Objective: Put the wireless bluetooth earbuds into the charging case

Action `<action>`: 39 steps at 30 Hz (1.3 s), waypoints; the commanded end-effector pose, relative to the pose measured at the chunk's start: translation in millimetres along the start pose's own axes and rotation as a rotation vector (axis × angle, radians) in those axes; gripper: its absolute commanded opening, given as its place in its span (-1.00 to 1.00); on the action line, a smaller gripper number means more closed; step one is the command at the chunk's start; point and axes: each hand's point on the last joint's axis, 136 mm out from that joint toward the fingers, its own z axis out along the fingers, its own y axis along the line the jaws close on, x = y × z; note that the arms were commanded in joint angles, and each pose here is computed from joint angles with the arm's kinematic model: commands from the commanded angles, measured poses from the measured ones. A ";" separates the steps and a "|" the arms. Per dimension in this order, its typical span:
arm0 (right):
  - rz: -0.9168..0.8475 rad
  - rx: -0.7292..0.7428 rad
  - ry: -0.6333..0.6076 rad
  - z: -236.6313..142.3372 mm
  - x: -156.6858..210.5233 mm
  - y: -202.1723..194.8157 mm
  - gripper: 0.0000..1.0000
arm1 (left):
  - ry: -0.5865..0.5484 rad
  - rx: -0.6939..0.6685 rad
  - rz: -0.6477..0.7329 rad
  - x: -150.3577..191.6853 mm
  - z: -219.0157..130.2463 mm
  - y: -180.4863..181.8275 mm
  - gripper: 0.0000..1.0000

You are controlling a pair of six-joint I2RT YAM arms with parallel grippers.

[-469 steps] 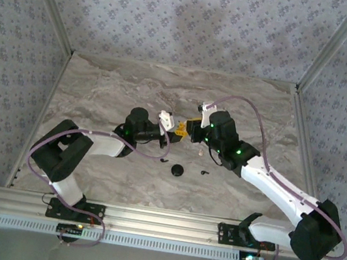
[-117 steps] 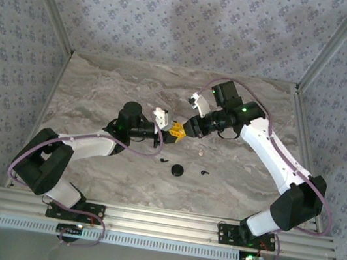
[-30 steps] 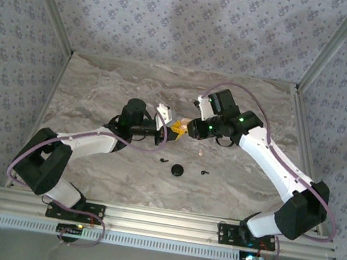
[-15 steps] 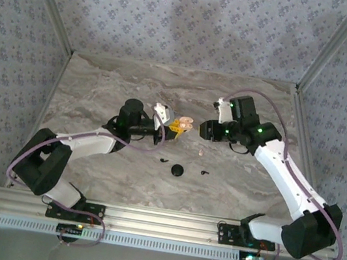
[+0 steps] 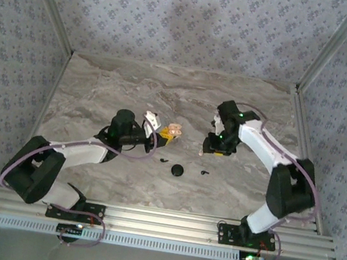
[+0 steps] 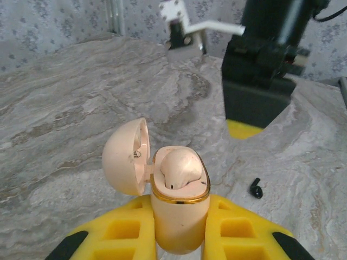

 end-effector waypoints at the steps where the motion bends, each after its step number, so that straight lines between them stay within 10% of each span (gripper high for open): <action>1: -0.107 0.037 0.046 6.6 -11.9 2.4 -0.13 | -0.047 -0.043 0.009 -12.4 -8.7 6.2 -0.78; 20: -0.198 -0.029 0.195 82.7 -43.5 18.5 -0.17 | -0.033 -0.094 -0.016 -5.6 -19.8 21.0 -0.78; 39: -0.167 0.076 0.141 38.3 -25.3 6.7 -0.17 | -0.038 -0.069 -0.019 -6.4 -15.1 20.5 -0.78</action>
